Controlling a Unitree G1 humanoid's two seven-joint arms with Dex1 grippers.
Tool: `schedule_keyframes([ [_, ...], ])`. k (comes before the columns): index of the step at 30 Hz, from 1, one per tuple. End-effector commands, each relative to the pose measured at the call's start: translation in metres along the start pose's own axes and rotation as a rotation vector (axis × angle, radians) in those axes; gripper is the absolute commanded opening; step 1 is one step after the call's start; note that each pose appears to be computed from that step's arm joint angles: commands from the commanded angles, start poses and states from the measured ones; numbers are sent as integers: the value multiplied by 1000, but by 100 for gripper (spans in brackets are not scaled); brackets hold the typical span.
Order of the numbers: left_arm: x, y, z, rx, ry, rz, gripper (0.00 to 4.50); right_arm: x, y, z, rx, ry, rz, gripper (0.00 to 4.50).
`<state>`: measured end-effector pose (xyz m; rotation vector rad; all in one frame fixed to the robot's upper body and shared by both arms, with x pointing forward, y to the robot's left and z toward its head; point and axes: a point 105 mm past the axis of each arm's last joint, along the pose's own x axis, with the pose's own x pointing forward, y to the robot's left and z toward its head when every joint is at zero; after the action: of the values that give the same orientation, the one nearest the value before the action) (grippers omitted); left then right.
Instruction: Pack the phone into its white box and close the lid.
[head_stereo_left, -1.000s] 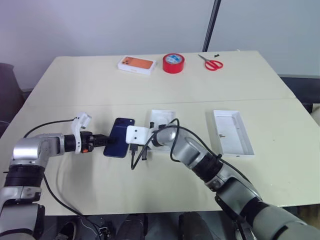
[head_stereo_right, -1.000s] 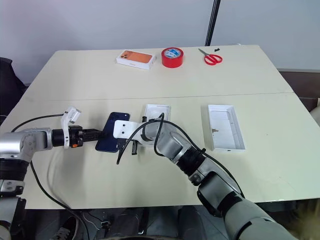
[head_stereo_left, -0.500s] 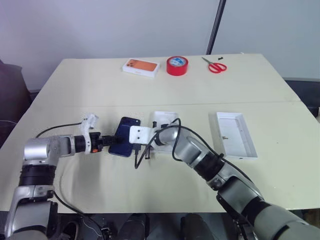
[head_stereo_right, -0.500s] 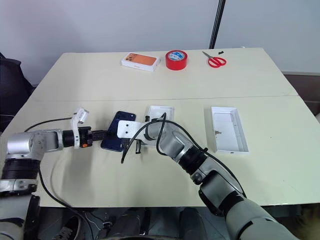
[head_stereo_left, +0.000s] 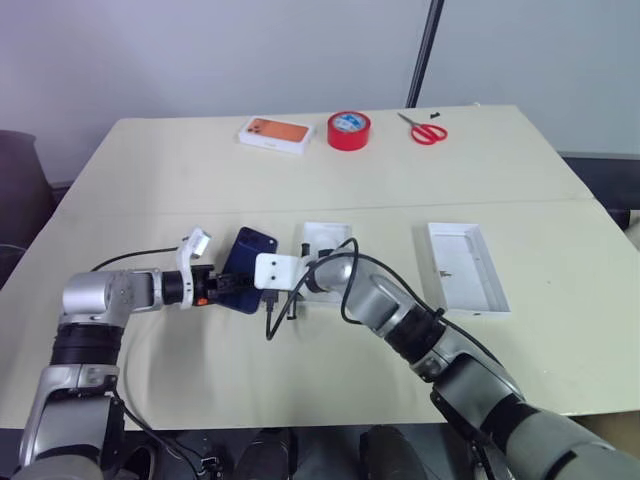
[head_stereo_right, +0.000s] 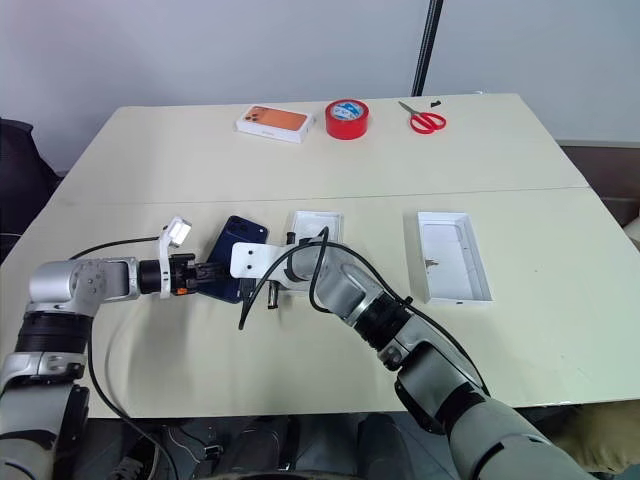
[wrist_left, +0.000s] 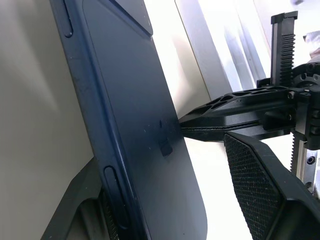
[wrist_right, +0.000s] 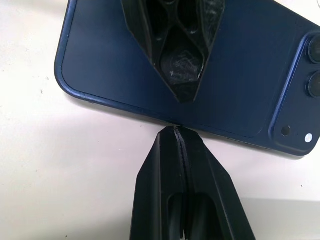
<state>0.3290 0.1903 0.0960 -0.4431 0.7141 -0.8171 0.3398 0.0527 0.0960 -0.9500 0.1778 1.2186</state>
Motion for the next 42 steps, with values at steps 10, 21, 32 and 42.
schedule_keyframes([
  [10,-5,17,-21,-94,15,70,72,-2,-2,1,-12,-11,-18,0],
  [21,-6,13,-15,-168,-51,25,3,-13,-13,25,96,-170,-82,0],
  [32,-16,-17,13,-267,-331,-164,0,-77,-20,39,390,-546,-44,238],
  [42,-8,-31,19,-268,-348,-173,0,-95,26,-18,179,-346,55,282],
])
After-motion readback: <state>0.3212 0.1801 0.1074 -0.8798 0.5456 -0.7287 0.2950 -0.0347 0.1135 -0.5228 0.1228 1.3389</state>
